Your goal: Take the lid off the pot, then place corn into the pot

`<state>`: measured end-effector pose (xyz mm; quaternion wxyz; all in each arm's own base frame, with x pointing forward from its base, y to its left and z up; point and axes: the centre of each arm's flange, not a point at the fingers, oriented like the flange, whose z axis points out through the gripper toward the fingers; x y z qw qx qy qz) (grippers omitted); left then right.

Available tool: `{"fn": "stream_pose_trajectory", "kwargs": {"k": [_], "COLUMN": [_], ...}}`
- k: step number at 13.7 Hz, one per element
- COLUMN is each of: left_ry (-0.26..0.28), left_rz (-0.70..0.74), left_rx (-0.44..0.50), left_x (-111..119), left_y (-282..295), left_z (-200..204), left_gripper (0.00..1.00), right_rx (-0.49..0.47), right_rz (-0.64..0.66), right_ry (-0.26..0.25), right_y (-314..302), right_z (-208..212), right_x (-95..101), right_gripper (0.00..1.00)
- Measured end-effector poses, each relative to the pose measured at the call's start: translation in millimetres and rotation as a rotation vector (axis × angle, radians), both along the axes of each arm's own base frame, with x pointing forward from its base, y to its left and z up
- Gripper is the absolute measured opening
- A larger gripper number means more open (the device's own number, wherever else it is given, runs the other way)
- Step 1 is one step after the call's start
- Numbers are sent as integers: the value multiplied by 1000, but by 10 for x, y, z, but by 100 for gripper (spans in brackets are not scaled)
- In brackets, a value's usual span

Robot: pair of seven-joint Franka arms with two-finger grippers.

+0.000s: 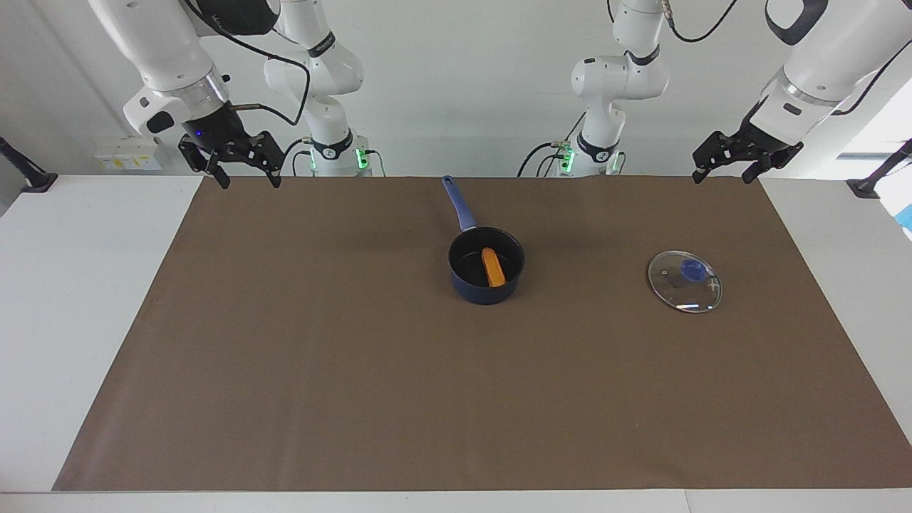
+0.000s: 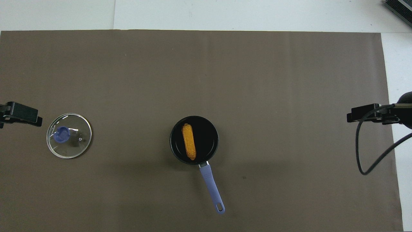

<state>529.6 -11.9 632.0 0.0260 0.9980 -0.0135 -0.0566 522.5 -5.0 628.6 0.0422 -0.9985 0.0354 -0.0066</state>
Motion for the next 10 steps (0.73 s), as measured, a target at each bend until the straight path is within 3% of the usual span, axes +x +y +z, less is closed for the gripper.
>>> {"fn": "stream_pose_trajectory", "kwargs": {"k": [4,10], "left_ry": [0,0], "left_rz": [0,0], "left_rx": [0,0], "left_x": [0,0], "left_y": [0,0], "left_z": [0,0], "left_gripper": [100,100], "right_rx": [-26,-44], "right_rz": [-19,-18], "right_ry": [-33,-20], "right_y": [-143,-159], "right_z": [462,492], "right_x": [-110,-150], "right_gripper": [100,100]}}
